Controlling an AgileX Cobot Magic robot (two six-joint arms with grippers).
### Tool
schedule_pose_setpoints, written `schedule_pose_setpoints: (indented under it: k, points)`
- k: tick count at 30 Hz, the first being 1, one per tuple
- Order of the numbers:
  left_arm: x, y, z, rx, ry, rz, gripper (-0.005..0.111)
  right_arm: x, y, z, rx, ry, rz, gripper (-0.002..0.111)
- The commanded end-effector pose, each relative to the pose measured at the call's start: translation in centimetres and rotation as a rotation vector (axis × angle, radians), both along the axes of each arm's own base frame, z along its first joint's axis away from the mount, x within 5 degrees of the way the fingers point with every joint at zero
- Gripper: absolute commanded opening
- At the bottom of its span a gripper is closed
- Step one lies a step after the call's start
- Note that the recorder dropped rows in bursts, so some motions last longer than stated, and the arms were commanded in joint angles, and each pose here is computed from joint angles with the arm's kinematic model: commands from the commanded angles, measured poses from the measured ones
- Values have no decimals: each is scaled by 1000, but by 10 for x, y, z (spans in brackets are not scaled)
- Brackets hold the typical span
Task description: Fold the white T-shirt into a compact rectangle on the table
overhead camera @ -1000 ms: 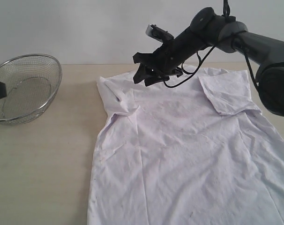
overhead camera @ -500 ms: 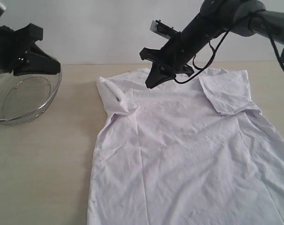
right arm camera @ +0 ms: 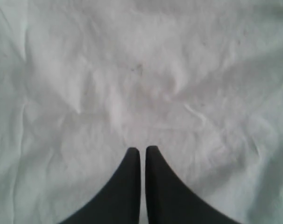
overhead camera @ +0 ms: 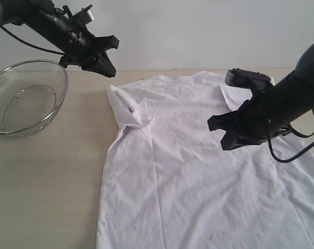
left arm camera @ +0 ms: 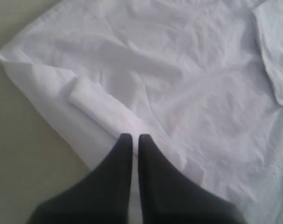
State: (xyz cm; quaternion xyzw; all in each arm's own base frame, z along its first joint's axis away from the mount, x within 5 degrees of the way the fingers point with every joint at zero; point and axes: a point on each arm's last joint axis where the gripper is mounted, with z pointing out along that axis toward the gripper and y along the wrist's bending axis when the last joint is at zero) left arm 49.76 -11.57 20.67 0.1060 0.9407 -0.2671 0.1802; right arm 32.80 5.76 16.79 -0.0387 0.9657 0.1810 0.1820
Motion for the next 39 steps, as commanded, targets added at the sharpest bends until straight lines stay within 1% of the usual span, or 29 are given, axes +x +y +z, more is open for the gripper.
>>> schedule_pose_setpoints:
  k: [1,4,8,13,16,21,23,32,36,39]
  points:
    - [8,-3,-19,27,65,31,5,-3,-4,0,-26,-42,-13,0]
    - [14,-4,-30,15,59,62,5,-3,-4,1,-29,-48,-16,0]
    - [15,-7,-45,-23,101,79,5,-2,-5,1,-31,-54,-20,0]
    - [16,-10,-55,-59,130,90,5,-2,-5,1,-31,-54,-20,0]
    - [17,-12,-55,-94,137,99,14,-2,-5,1,-31,-54,-20,0]
    - [19,-12,-54,-109,126,126,46,-3,-5,1,-30,-51,-18,0]
    - [19,-12,-54,-113,140,136,50,-3,-5,1,-29,-49,-17,0]
    - [19,-14,-62,-123,155,141,51,-3,-4,0,-28,-47,-16,0]
    - [19,-20,-71,-157,184,143,51,-3,-4,0,-28,-45,-15,0]
    - [17,-25,-77,-151,193,130,51,-3,-4,0,-27,-44,-14,0]
